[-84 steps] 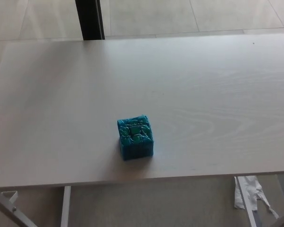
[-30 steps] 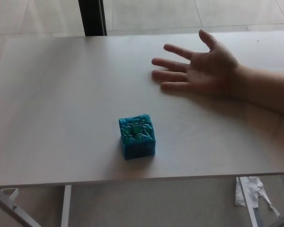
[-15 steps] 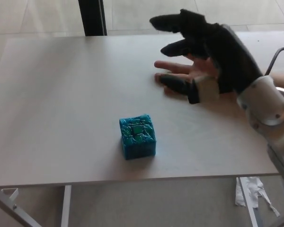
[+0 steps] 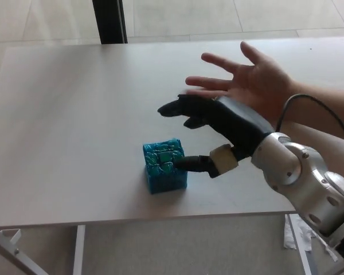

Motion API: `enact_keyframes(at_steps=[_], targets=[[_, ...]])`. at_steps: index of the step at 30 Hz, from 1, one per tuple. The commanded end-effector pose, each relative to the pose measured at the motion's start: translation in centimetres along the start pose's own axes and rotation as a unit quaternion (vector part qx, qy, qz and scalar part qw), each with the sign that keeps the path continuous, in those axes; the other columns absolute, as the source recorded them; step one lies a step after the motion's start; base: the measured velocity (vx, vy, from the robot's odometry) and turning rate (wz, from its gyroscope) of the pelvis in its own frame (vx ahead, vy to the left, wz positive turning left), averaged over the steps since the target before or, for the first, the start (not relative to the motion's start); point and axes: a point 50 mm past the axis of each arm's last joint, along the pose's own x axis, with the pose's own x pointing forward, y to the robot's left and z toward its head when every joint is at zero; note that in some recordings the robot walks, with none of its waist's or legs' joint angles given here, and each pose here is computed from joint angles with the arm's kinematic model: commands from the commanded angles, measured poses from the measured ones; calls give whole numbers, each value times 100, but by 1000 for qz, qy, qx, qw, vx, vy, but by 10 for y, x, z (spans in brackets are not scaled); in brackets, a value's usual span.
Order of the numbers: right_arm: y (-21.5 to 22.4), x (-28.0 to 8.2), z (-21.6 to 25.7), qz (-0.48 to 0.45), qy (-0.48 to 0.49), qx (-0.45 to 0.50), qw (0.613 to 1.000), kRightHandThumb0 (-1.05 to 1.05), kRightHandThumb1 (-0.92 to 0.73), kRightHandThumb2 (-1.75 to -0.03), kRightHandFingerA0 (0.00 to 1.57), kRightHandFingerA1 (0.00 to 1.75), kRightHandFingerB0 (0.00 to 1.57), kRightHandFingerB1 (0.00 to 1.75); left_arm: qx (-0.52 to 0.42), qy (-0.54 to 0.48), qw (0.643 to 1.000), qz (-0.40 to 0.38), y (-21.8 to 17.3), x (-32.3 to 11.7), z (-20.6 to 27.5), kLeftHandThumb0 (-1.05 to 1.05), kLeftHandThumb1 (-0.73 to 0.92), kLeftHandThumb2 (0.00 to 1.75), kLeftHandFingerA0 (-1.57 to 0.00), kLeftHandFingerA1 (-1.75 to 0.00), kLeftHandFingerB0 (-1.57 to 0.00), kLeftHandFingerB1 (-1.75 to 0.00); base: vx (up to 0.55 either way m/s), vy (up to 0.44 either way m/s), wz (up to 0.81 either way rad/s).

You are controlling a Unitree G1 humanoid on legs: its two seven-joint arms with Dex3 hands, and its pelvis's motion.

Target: The robot uses its right hand to pick up a cube kept in the middle of the desk infront of it and hands it to a person

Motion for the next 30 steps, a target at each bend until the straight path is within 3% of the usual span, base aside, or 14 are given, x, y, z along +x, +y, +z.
enact_keyframes(at_steps=[1, 9, 11, 12, 15, 16, 22, 23, 29, 30], targets=[[17, 4, -7, 38, 13, -114, 993, -75, -62, -60, 35, 48, 39, 35, -1, -16, 1000, -7, 0, 1, 7, -105, 39, 93, -53, -151, -26, -137, 0, 0, 0], [39, 12, -8, 48, 23, -164, 985, -85, -68, -61, 25, 54, 37, 41, 11, -20, 1000, -8, -3, 1, 7, -105, 41, 91, -58, -149, -28, -135, 0, 0, 0], [42, 13, -6, 51, 18, -178, 983, -85, -69, -61, 21, 54, 37, 41, 16, -20, 1000, -8, -2, 1, 7, -105, 40, 91, -55, -148, -22, -141, 0, 0, 0], [44, 14, -5, 52, 17, -180, 982, -85, -68, -62, 19, 54, 36, 41, 17, -20, 1000, -7, -2, 1, 7, -105, 41, 88, -55, -149, -27, -136, 0, 0, 0], [47, 16, -3, 52, 18, -187, 981, -84, -67, -61, 13, 52, 33, 40, 24, -23, 999, -12, -3, 1, 9, -105, 44, 88, -51, -149, -24, -136, 0, 0, 0], [48, 16, -3, 52, 19, -190, 980, -95, -58, -95, 11, 55, 27, 48, 24, -22, 999, -12, -3, 1, 9, -105, 43, 88, -50, -148, -24, -136, 0, 0, 0], [52, 18, 0, 43, 14, -175, 983, -83, -50, -92, 10, 55, 21, 49, 22, -24, 999, -11, -5, 1, 9, -105, 42, 92, -57, -150, -30, -138, 0, 0, 0], [53, 17, 0, 37, 10, -174, 984, -82, -64, -60, 21, 55, 28, 40, 24, -25, 999, -11, -6, 1, 9, -105, 44, 93, -57, -150, -34, -142, 0, 0, 0], [61, 16, 0, 14, -5, -167, 986, -82, -61, -59, 31, 61, 28, 42, 18, -23, 999, -14, -9, 2, 9, -105, 41, 95, -57, -149, -29, -144, 0, 0, 0], [63, 16, 0, 14, -7, -169, 986, -82, -60, -59, 33, 62, 28, 42, 22, -23, 999, -14, -9, 2, 9, -105, 45, 91, -56, -150, -32, -138, 0, 0, 0]])
